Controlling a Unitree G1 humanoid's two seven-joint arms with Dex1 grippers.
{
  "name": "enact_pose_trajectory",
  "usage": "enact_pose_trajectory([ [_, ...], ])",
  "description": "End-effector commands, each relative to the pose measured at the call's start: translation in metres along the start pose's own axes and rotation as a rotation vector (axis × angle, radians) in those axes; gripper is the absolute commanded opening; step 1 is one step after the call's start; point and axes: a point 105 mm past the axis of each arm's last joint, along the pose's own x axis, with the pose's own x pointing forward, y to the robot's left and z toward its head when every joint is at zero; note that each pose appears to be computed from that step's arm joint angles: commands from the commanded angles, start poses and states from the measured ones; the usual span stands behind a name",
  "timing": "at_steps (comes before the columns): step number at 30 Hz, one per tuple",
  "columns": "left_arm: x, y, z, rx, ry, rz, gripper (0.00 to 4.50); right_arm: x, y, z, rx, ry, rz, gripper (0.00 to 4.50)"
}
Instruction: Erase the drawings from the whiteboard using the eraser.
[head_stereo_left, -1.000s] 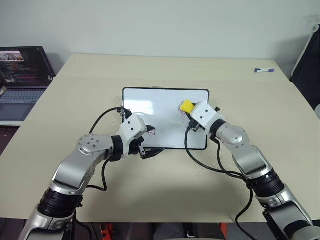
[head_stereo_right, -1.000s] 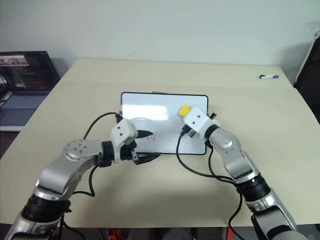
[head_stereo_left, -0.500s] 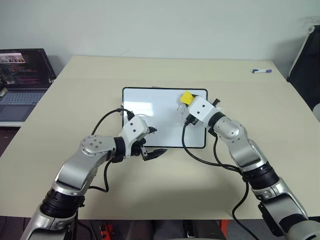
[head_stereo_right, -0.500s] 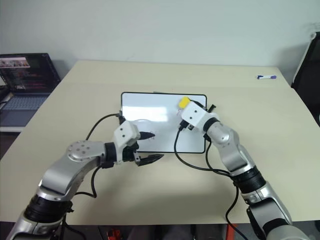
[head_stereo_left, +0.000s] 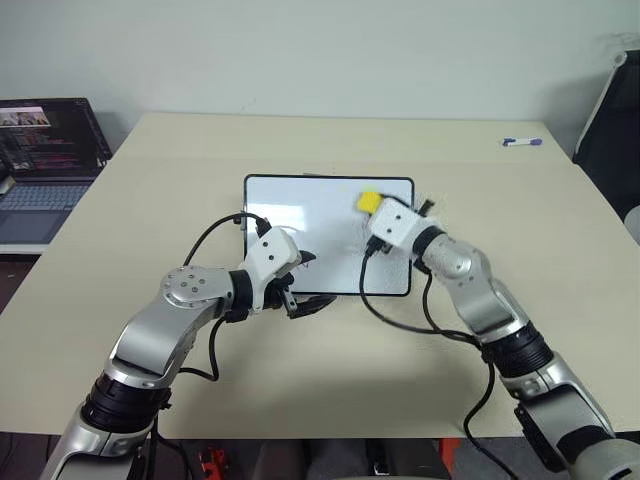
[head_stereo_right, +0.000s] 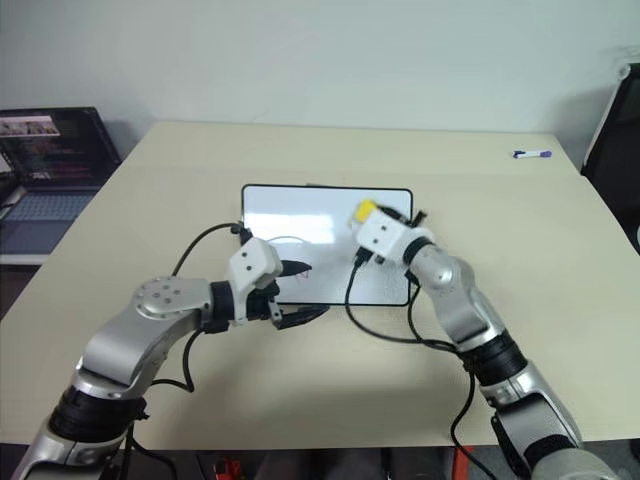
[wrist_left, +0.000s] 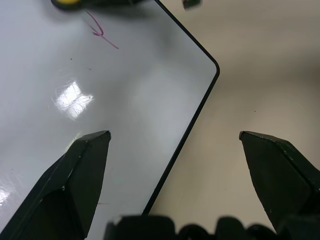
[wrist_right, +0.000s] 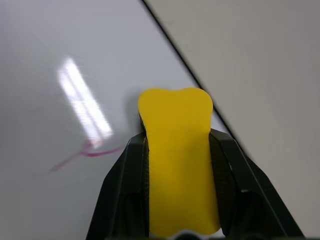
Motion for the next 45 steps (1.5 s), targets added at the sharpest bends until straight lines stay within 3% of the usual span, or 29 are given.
enact_pose_trajectory([
  [1, -0.001, -0.003, 0.015, 0.043, -0.042, -0.005, 4.50, -0.004, 0.012, -0.006, -0.008, 0.016, 0.091, 1.25],
  [5, -0.001, -0.002, 0.015, 0.043, -0.042, -0.002, 4.50, -0.031, 0.075, -0.019, 0.002, 0.059, 0.454, 1.25],
  [7, -0.001, -0.002, 0.016, 0.042, -0.042, 0.000, 4.50, -0.042, 0.089, -0.023, 0.006, 0.076, 0.542, 1.25],
  [11, -0.002, -0.001, 0.014, 0.042, -0.037, 0.005, 4.50, -0.022, 0.052, -0.015, -0.091, 0.041, 0.308, 1.25],
  [15, -0.002, -0.002, 0.013, 0.037, -0.034, 0.006, 4.50, -0.009, 0.013, -0.008, -0.065, 0.033, 0.076, 1.25],
  [19, -0.003, -0.003, 0.013, 0.033, -0.032, 0.003, 4.50, -0.013, 0.028, -0.018, -0.062, 0.066, 0.171, 1.25],
  [22, -0.003, -0.002, 0.012, 0.031, -0.031, 0.007, 4.50, -0.027, 0.061, -0.024, -0.051, 0.087, 0.361, 1.25],
  [25, -0.004, -0.001, 0.011, 0.030, -0.029, 0.009, 4.50, -0.035, 0.074, -0.025, -0.034, 0.100, 0.442, 1.25],
  [34, -0.006, -0.001, 0.010, 0.025, -0.025, 0.013, 4.50, -0.014, 0.018, -0.022, -0.030, 0.087, 0.122, 1.25],
  [42, -0.013, 0.007, 0.002, -0.038, -0.023, 0.071, 4.50, -0.024, 0.041, -0.018, 0.053, 0.066, 0.236, 1.25],
  [45, -0.034, 0.033, -0.014, -0.115, -0.003, 0.254, 4.50, -0.033, 0.019, -0.009, 0.205, 0.023, 0.129, 1.25],
])
